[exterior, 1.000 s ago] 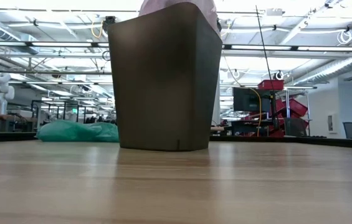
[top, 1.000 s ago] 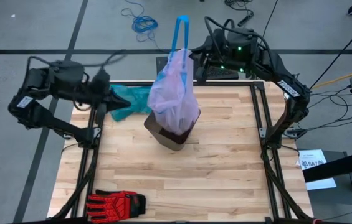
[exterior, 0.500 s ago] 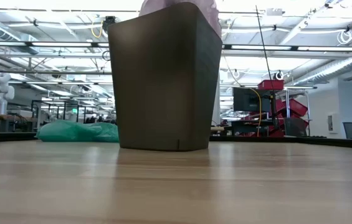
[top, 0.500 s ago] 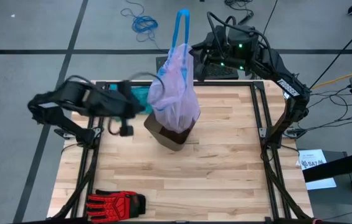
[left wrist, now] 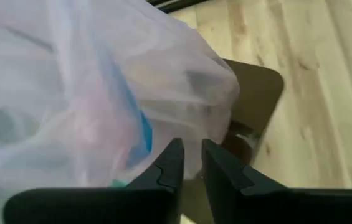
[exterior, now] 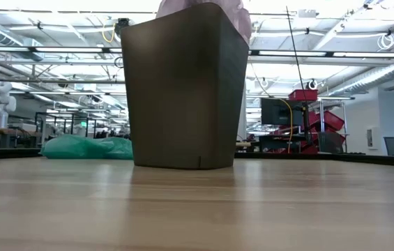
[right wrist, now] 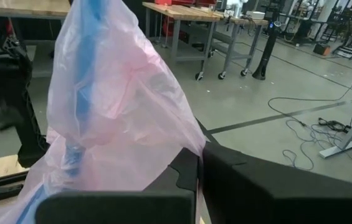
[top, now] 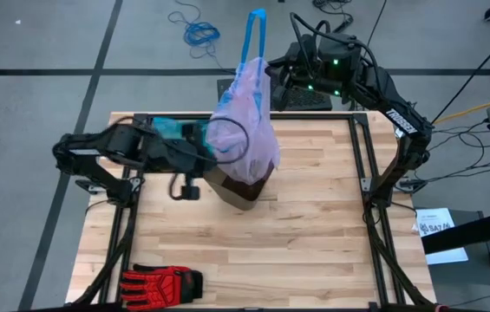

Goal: Place trash/remove bag and relplace
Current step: Remove the pink trash bag from the black trash bin

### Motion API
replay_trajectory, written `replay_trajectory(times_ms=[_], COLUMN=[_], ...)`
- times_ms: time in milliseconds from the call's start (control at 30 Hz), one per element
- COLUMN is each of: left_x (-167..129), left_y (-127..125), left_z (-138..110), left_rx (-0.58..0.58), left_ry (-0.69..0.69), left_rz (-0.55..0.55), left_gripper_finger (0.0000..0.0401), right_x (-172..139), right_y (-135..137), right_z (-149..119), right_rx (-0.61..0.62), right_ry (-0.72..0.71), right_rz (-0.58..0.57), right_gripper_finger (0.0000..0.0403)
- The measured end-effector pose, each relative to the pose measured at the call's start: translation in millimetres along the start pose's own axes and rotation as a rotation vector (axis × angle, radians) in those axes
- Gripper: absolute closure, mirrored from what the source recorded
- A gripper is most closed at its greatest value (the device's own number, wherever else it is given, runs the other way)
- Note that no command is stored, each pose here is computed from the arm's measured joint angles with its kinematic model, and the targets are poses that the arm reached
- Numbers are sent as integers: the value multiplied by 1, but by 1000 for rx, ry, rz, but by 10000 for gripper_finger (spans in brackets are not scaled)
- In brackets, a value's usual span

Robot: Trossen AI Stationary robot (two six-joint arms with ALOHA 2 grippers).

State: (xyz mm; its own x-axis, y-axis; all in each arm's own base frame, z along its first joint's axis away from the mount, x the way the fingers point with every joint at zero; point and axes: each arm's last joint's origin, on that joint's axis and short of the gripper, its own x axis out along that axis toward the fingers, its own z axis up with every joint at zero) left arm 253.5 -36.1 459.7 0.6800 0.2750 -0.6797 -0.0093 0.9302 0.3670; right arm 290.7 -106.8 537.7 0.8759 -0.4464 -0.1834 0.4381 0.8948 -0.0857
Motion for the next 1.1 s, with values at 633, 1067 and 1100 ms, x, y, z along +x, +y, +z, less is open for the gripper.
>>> replay_trajectory(times_ms=[633,1067,1100], left_x=[41,37,36], left_y=[-10,-16,-16], left_z=[11,4,3], left_rx=[-135,-141,-151], left_ry=[93,148,151], left_rz=[220,267,273], left_gripper_finger=[287,286,286], right_x=[0,0,0], right_y=[2,2,3], right_z=[0,0,0], right_rx=[-3,-12,-12], right_ry=[-2,-3,-4], right_rz=[56,73,82], right_gripper_finger=[403,403,403])
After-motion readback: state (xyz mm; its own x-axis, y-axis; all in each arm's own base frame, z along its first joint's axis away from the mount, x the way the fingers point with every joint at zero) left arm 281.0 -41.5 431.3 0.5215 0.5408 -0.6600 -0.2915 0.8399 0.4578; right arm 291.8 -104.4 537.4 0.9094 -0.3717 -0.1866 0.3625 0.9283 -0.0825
